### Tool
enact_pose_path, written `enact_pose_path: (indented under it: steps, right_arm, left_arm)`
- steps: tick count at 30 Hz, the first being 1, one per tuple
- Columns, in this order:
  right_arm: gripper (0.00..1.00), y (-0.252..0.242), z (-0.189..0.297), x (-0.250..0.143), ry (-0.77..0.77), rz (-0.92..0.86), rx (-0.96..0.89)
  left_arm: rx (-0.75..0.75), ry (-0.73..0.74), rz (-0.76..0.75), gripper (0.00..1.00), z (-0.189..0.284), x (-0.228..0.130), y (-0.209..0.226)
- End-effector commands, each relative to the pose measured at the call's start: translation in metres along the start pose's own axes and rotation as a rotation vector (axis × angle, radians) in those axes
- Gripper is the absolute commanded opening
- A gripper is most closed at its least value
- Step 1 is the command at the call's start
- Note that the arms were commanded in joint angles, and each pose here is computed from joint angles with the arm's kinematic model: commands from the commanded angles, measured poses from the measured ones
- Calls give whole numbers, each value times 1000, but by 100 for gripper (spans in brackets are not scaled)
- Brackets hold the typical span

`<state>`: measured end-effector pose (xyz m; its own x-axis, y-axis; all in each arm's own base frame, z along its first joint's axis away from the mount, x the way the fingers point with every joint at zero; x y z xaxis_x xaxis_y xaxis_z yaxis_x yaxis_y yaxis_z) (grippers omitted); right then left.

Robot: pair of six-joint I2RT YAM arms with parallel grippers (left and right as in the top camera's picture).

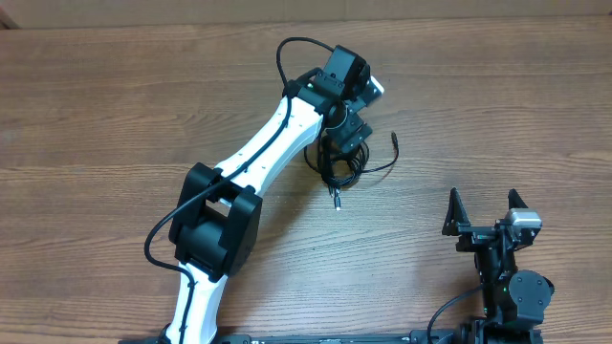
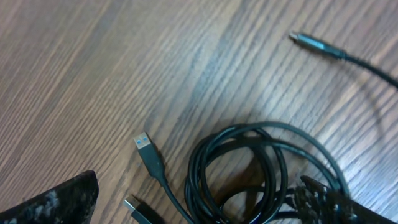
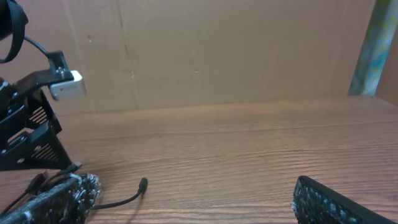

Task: Untangle cables
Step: 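Lower the left gripper and close it on the cable loops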

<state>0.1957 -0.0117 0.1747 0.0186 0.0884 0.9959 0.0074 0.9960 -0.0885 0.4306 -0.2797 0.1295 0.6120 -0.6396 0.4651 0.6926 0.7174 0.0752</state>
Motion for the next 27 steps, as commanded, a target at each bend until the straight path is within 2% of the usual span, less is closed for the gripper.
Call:
enact_pose_path:
  steps: [1, 10, 17, 20, 21, 23, 27]
  right_arm:
    - [100, -2, 0, -2, 0, 5, -16]
    - [100, -2, 0, -2, 0, 5, -16]
    - [100, -2, 0, -2, -1, 5, -16]
    - [100, -2, 0, -2, 0, 5, -16]
    - [100, -2, 0, -2, 0, 5, -16]
    - [100, -2, 0, -2, 0, 5, -16]
    - [100, -2, 0, -2, 0, 5, -16]
  left_arm:
    - [-32, 38, -80, 100, -17, -11, -8]
    - [-47, 97, -84, 99, -56, -28, -11]
    - [-50, 108, -85, 95, -66, -33, -11]
    - [-50, 107, -89, 90, -68, -33, -11]
    - [-57, 113, -107, 80, -71, -35, -12]
    - [-64, 122, -109, 73, -72, -37, -13]
    - [-98, 136, -106, 70, -78, -43, -18]
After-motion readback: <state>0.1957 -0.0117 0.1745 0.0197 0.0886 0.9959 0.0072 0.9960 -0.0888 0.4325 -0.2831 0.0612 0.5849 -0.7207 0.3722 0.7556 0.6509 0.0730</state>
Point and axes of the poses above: each gripper's point midway between its finger pads, its own z axis back along the fingers, its own y axis along the line the jaws close on, x = y × z, the point moved 5 cm from there along z, back along the fingers, and after that the axes turned 9 degrees about z, right-handed, at the moved point
